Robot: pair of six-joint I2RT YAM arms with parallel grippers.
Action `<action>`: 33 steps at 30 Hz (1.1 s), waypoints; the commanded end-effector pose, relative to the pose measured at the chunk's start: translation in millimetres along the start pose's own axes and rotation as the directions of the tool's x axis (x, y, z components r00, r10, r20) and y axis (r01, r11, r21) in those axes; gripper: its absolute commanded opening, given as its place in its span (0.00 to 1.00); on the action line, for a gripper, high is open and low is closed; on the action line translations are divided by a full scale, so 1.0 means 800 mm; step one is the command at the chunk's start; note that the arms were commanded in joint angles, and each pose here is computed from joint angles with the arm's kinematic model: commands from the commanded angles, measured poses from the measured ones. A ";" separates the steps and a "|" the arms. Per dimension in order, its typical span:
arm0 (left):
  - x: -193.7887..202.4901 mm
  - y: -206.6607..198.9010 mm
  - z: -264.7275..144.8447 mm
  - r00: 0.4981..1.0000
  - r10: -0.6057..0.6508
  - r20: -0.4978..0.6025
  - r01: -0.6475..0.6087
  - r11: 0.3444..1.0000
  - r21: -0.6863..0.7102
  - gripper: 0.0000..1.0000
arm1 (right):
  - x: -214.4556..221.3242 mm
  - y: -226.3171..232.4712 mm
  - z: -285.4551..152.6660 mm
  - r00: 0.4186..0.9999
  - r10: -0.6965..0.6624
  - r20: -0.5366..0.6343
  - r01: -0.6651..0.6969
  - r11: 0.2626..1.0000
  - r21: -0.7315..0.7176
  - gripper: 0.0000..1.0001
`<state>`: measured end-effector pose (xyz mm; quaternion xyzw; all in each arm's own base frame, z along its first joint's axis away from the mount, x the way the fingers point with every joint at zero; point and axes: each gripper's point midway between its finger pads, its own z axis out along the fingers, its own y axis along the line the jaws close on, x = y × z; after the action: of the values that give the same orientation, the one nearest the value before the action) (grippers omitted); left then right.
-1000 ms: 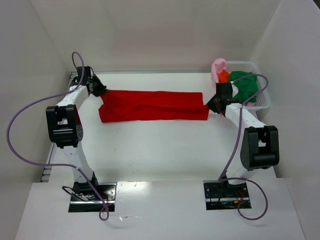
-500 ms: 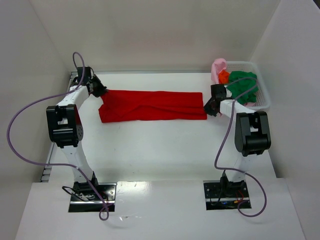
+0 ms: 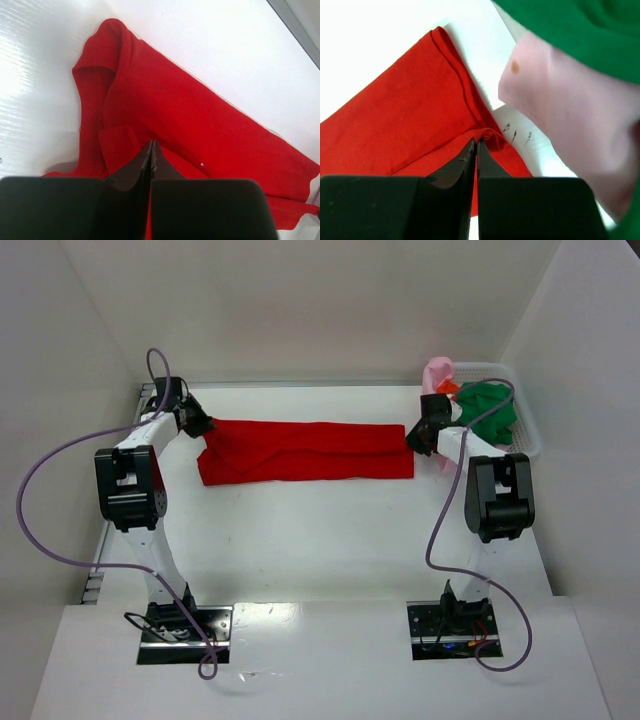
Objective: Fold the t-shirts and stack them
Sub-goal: Fold the other side of the tshirt into a rectangle
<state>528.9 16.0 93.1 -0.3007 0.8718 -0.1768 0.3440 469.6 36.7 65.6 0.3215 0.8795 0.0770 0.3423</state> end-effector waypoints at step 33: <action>-0.019 -0.021 0.029 0.999 0.045 -0.020 -0.043 0.995 0.088 0.39 | -0.030 0.126 -0.072 0.988 -0.098 0.116 0.136 0.908 -0.395 0.51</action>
<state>551.8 7.3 83.9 -0.2733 0.8771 -0.2067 0.3366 495.5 82.4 125.7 0.2315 0.8614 0.1844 0.4128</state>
